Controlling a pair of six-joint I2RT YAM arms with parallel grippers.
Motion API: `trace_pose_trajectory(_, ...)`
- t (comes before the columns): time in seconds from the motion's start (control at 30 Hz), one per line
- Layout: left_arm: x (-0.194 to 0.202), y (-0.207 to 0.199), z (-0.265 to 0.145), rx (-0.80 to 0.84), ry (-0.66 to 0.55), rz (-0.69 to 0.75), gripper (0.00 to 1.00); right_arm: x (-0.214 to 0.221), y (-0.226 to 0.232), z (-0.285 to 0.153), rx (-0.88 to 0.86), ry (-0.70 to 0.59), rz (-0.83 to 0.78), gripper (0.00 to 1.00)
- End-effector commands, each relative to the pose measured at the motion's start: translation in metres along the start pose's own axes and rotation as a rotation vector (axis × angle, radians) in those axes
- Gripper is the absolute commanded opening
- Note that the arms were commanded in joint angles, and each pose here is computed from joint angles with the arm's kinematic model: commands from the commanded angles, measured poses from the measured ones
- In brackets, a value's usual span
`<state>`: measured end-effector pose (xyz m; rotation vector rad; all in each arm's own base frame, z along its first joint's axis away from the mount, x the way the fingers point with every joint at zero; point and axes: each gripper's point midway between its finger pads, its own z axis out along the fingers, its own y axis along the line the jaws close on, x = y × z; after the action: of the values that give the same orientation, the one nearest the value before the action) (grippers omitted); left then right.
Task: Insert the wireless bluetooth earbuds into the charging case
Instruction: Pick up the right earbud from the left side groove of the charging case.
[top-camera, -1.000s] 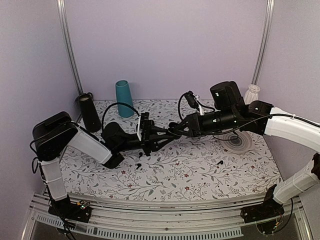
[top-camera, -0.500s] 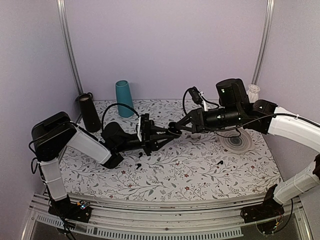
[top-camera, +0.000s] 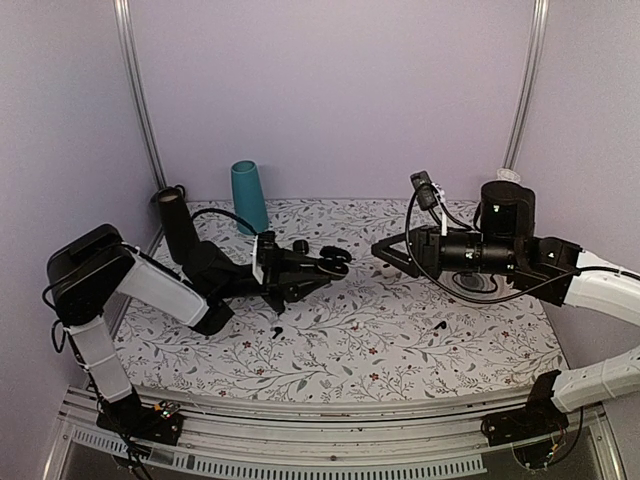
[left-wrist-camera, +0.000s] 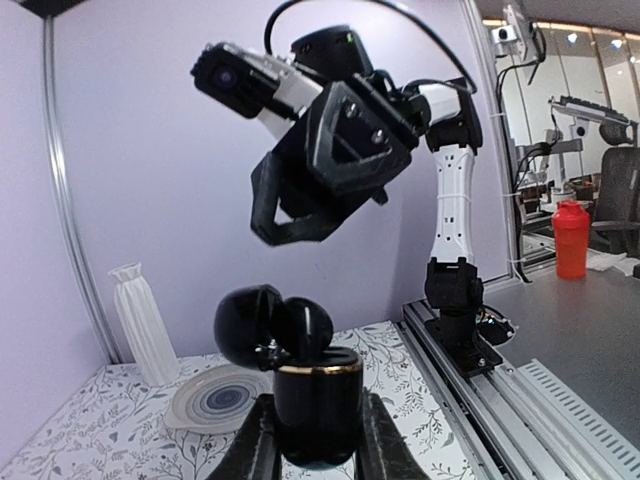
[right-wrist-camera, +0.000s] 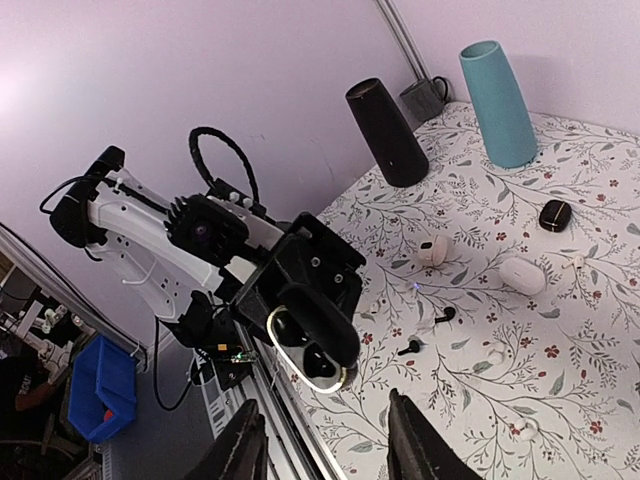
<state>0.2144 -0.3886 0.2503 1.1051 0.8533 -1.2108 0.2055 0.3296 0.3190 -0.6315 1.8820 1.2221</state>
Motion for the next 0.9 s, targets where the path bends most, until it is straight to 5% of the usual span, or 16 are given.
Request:
trace_pose_trajectory(0.0, -0.043, -0.014, -0.005, 0.054, -0.09, 0.185, 0.0, -0.011, 0.014, -0.004, -0.092, -0.093, -0.099, 0.42)
trace_pose_trajectory(0.87, -0.026, 0.007, 0.003, -0.082, 0.041, 0.399, 0.0, 0.011, 0.038, 0.019, -0.196, 0.028, -0.155, 0.38)
